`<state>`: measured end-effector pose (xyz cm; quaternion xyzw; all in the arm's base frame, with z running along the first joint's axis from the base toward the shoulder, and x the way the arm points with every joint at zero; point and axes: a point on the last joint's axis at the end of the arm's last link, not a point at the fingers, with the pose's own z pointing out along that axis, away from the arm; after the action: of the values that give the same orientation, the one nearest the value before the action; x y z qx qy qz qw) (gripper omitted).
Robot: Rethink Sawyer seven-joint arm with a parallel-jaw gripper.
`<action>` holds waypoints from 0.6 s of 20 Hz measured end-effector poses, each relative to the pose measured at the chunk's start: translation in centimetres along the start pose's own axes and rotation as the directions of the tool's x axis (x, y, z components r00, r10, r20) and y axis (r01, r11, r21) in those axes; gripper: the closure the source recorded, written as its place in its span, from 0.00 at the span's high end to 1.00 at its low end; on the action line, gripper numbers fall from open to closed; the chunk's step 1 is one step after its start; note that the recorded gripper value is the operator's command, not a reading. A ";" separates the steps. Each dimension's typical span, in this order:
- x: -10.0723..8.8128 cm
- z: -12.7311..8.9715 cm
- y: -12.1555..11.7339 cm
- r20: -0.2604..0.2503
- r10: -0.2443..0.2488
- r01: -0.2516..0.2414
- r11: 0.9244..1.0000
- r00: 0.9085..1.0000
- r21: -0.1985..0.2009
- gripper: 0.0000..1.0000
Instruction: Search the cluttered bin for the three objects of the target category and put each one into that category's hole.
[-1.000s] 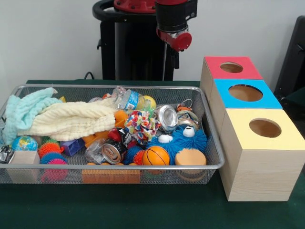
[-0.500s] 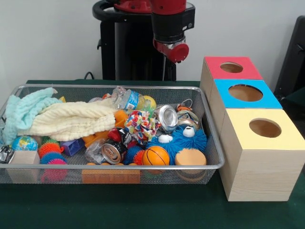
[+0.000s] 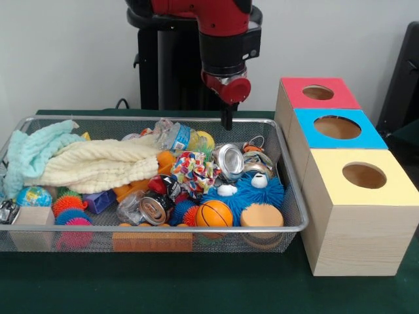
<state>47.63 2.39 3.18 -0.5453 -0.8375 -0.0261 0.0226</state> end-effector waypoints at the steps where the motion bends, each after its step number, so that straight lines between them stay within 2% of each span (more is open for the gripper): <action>1: -0.1 0.2 0.1 0.005 -0.002 0.002 1.000 1.000 0.000 0.00; 8: 0.0 1.1 0.3 0.016 -0.013 0.013 1.000 1.000 0.014 0.00; 9: 0.3 1.3 0.1 0.016 -0.016 0.016 1.000 1.000 0.024 1.00; 12: 0.4 1.4 0.0 0.016 -0.018 0.018 0.999 1.000 0.028 1.00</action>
<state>47.42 2.85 1.78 -0.5374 -0.8429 -0.0101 0.0232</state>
